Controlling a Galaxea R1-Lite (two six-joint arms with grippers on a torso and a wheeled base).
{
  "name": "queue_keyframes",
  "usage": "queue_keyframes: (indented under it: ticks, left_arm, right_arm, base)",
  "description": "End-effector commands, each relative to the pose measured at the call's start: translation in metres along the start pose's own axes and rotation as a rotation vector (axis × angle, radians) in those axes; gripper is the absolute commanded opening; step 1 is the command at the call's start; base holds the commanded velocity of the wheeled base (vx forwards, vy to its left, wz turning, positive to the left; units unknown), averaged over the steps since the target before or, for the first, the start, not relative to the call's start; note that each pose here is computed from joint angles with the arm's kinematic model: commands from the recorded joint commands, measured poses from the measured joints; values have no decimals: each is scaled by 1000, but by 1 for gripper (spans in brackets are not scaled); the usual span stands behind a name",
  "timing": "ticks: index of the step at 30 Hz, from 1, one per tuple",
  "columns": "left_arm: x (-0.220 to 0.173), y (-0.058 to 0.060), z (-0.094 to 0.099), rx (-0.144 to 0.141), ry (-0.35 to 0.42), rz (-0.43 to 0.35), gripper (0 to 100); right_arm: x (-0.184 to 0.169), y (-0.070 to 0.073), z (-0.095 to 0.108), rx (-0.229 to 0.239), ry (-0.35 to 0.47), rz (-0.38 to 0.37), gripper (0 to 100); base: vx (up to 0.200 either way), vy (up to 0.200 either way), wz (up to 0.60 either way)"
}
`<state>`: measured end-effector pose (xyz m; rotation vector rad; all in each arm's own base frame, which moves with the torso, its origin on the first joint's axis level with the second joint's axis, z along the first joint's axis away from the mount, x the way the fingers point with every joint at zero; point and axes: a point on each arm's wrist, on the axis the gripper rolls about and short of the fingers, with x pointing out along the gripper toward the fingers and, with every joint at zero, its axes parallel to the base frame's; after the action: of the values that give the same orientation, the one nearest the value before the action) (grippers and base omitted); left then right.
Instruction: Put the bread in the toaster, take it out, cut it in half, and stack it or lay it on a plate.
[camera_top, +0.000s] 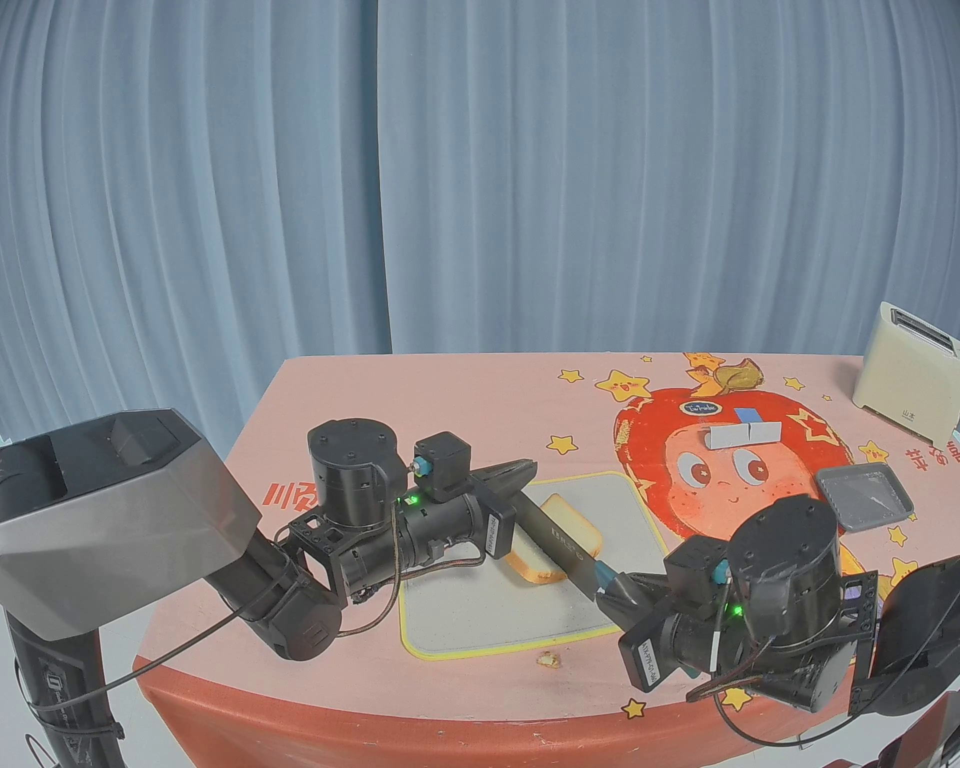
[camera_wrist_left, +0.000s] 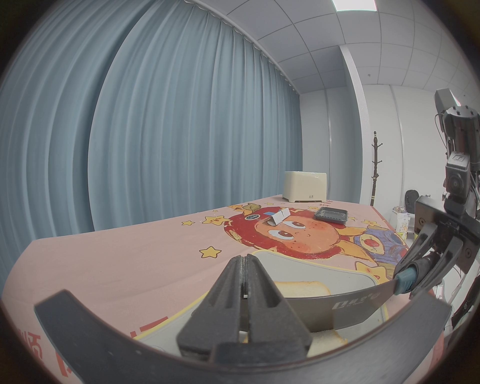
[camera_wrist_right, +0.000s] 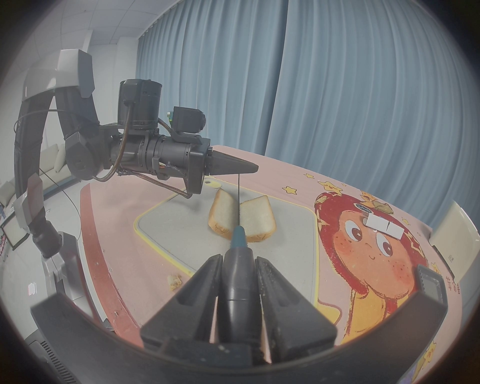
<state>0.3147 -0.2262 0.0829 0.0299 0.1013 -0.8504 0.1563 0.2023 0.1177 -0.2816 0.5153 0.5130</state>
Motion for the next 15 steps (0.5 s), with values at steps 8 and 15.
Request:
queue_keyframes:
  ticks: [8, 15]
  left_arm:
    - [0, 7, -4, -3, 11, 16, 0]
    - [0, 4, -2, -2, 3, 10, 0]
  right_arm:
    - [-1, 1, 9, 26, -68, 5, 0]
    - [2, 1, 4, 15, -40, 0, 0]
  base:
    - [0, 0, 0]
    - [0, 0, 0]
